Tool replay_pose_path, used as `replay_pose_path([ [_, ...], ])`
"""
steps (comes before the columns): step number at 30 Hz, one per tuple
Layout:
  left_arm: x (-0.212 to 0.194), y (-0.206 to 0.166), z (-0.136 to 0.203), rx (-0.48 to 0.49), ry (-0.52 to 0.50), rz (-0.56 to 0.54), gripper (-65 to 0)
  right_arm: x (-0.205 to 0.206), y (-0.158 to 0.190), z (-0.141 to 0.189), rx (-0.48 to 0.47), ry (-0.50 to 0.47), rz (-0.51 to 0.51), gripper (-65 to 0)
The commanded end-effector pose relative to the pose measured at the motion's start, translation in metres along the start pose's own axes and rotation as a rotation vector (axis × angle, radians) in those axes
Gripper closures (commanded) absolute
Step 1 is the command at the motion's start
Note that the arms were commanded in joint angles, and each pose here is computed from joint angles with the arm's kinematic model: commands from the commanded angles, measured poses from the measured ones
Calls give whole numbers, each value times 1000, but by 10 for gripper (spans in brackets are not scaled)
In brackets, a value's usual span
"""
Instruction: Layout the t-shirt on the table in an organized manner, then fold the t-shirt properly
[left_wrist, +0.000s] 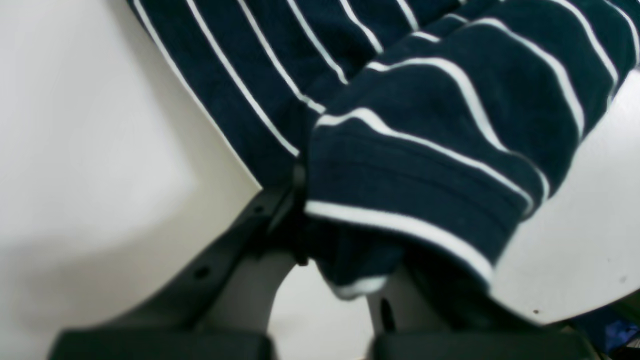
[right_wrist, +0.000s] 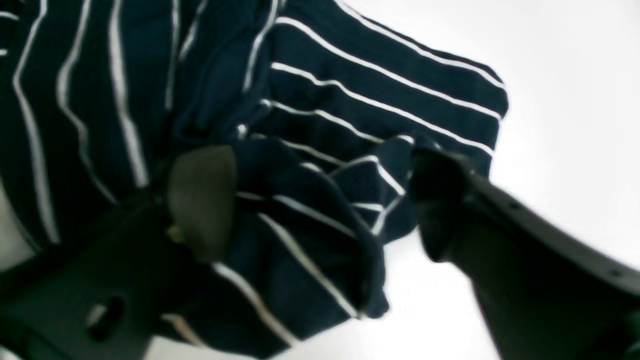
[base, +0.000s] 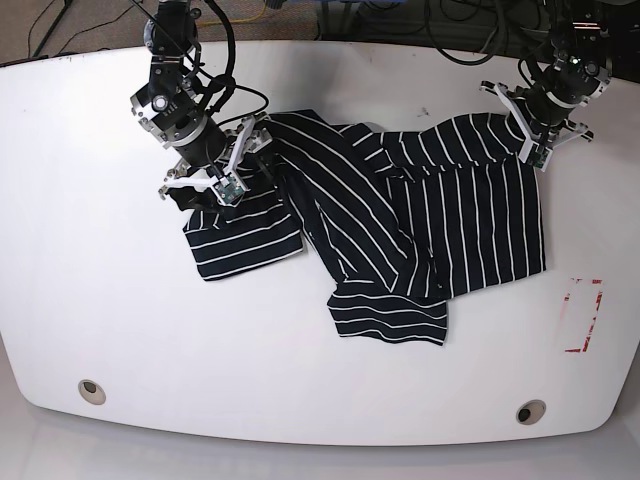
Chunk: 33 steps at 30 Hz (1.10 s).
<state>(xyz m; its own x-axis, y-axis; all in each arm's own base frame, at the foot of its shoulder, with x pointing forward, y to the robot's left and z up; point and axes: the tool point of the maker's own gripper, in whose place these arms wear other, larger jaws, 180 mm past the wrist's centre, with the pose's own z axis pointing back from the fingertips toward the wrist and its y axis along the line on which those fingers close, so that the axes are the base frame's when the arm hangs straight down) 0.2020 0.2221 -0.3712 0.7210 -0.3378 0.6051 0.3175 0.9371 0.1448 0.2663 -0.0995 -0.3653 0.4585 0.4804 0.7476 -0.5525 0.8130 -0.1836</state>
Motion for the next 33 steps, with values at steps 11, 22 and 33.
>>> replay_pose_path([
  [11, 7, 4, 3, 10, -26, -11, 0, 9, 7, 1, 13, -39, -8, -331],
  [22, 7, 4, 3, 10, -26, -11, 0, -5, 15, -4, 38, -5, -30, -333],
  [33, 7, 4, 3, 10, -26, -11, 0, -9, 16, -9, 47, 5, -39, -333],
])
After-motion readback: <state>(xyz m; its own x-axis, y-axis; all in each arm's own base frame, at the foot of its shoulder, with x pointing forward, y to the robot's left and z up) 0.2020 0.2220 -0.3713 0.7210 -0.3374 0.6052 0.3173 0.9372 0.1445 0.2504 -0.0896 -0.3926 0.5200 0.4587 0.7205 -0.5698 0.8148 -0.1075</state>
